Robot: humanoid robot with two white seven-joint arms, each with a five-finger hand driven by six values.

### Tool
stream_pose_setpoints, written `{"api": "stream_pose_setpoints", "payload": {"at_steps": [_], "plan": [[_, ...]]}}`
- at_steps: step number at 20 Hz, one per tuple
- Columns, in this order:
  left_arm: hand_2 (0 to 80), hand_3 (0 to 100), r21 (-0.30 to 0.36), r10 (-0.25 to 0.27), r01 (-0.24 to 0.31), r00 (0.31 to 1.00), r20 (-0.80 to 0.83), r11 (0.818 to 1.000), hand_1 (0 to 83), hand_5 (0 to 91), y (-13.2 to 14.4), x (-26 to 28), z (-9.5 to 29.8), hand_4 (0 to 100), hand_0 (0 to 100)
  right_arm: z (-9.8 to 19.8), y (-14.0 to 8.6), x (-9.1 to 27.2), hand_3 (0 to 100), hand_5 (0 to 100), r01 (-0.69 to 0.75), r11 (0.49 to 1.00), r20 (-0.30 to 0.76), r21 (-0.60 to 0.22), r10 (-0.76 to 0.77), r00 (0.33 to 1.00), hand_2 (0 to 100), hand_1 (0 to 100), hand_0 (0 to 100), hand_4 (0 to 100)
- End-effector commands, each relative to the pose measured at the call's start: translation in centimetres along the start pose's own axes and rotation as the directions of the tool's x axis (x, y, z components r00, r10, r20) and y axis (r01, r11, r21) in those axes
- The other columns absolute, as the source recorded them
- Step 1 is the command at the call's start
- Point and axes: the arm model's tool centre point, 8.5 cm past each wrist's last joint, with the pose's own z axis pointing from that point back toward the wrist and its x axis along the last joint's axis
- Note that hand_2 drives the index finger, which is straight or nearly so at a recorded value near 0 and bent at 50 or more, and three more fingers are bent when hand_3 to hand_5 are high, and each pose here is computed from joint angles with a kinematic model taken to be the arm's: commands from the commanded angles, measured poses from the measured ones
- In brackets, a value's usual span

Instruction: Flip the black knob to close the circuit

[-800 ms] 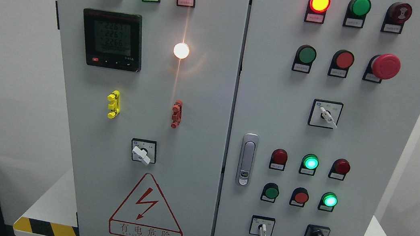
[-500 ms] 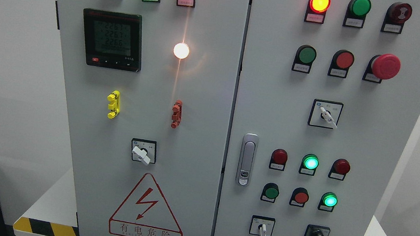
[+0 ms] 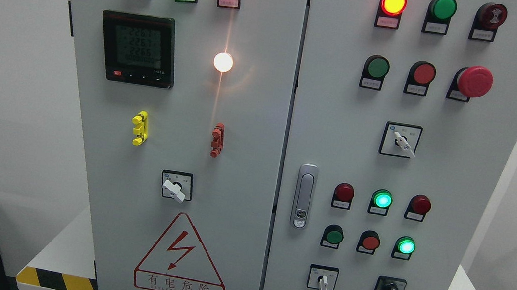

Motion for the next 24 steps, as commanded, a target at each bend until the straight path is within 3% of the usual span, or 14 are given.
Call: {"api": "stream_pose_setpoints", "payload": {"at_steps": [1,8,10,16,24], "plan": [[0.0,0,-0.004,0.003,-0.003,1.000,0.006,1.000,55.6,0.0,-0.2,-0.5,0.0,0,12,-0.1,0.2,1.1,0,0,-0.045,0.999,0.051,0.018,0.044,0.998,0,7,0,0],[0.0,0,-0.004,0.003,-0.003,1.000,0.006,1.000,55.6,0.0,-0.2,-0.5,0.0,0,12,0.0,0.7,6.3,0,0,-0.116,0.993,0.214,0.006,0.112,0.970,0,6,0,0],[0.0,0,-0.004,0.003,-0.003,1.000,0.006,1.000,55.6,0.0,-0.2,-0.5,0.0,0,12,0.2,0.8,7.3,9,0,-0.171,0.985,0.237,-0.010,0.169,0.957,0,6,0,0],[0.0,0,-0.004,0.003,-0.003,1.000,0.006,1.000,55.6,0.0,-0.2,-0.5,0.0,0,12,0.9,0.2,11.2,25,0,-0.320,0.934,0.306,-0.161,0.355,0.883,12,5,0,15],[0.0,0,-0.004,0.003,-0.003,1.000,0.006,1.000,55.6,0.0,-0.2,-0.5,0.0,0,12,4.4,-1.0,18.6,33,0,-0.469,0.798,0.389,-0.380,0.597,0.701,18,6,0,23]]}}
